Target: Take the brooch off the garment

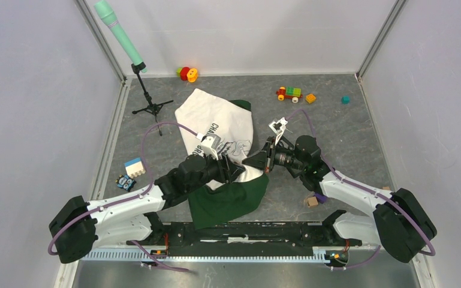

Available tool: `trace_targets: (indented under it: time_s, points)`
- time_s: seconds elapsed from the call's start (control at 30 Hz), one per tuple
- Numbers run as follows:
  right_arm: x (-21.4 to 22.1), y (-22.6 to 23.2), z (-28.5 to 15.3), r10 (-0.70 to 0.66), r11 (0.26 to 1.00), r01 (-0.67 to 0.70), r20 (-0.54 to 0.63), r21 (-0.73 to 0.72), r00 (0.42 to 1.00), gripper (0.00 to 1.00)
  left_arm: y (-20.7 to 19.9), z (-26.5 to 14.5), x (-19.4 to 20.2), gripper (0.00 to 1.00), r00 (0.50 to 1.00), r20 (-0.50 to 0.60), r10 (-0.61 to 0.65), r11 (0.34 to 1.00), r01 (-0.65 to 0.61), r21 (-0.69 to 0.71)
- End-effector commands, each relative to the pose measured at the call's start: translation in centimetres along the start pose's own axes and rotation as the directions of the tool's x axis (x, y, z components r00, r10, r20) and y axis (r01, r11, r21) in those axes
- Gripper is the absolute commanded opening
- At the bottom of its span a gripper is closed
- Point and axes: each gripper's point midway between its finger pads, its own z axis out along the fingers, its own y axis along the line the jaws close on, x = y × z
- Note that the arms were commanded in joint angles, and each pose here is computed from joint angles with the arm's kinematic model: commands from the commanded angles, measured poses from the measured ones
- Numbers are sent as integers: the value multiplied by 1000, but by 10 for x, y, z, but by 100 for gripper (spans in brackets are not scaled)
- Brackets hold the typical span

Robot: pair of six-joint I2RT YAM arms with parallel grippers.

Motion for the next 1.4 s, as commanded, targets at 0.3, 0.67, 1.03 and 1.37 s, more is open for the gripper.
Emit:
trace_targets:
  time_s: [0.3,0.67,1.03,1.37]
  points:
    - [-23,18,-5,-74,996,76,51,-43,996,0,-3,-24,-43,49,976,185,116,992,-124,32]
    - [-8,-6,-3,-91,995,91,-6,36,996,23,-17,-23,-35,48,999,36,15,976,-22,218]
    - [-5,-28,-24,-334,929,333,-24,161,942,56,-56,-25,-39,47,970,-202,-133,831,220,511]
    - [-1,-9,-30,-483,875,481,26,59,875,61,-80,-29,-51,47,926,-325,-192,716,359,598]
